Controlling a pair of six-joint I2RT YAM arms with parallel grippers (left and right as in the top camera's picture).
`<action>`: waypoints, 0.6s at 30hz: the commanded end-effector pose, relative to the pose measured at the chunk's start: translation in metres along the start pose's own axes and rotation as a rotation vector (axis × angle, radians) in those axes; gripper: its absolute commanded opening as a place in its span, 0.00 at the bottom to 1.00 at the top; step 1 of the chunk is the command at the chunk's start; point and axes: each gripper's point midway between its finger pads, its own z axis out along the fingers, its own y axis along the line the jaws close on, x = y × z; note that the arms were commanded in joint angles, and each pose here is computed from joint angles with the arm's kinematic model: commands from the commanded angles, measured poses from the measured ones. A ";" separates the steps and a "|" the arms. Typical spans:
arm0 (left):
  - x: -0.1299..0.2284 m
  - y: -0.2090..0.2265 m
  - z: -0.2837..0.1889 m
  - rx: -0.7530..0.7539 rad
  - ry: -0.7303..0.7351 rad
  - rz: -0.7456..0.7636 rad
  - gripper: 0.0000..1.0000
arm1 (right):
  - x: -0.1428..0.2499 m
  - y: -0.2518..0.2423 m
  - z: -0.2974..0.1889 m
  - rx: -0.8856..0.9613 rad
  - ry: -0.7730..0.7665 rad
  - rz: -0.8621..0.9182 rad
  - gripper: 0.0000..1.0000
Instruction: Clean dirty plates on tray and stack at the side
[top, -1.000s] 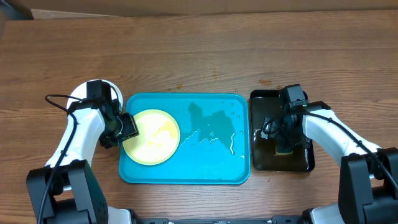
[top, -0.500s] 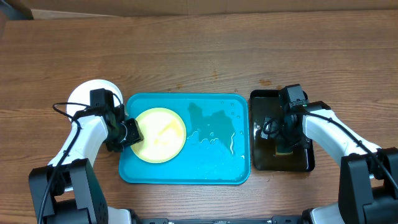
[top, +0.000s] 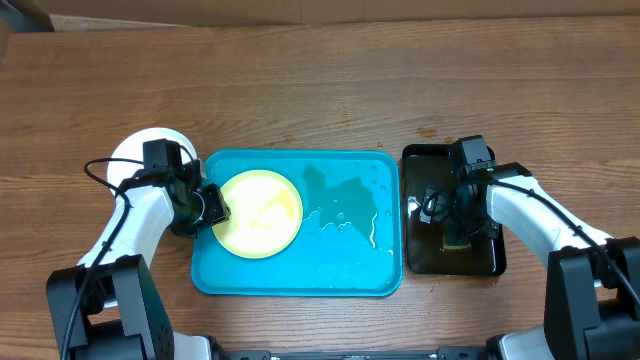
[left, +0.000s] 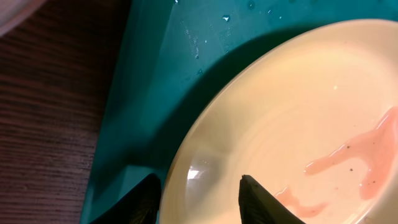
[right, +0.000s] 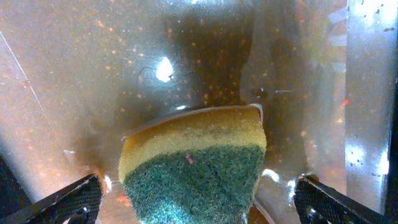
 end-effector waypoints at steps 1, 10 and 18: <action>0.013 0.000 0.007 -0.023 0.035 0.034 0.42 | 0.001 -0.001 0.002 0.011 0.000 -0.006 1.00; 0.018 0.012 0.011 -0.128 0.030 0.026 0.22 | 0.001 -0.001 0.002 0.011 0.000 -0.006 1.00; -0.015 -0.006 -0.032 -0.119 -0.005 0.021 0.04 | 0.001 -0.001 0.002 0.011 0.000 -0.006 1.00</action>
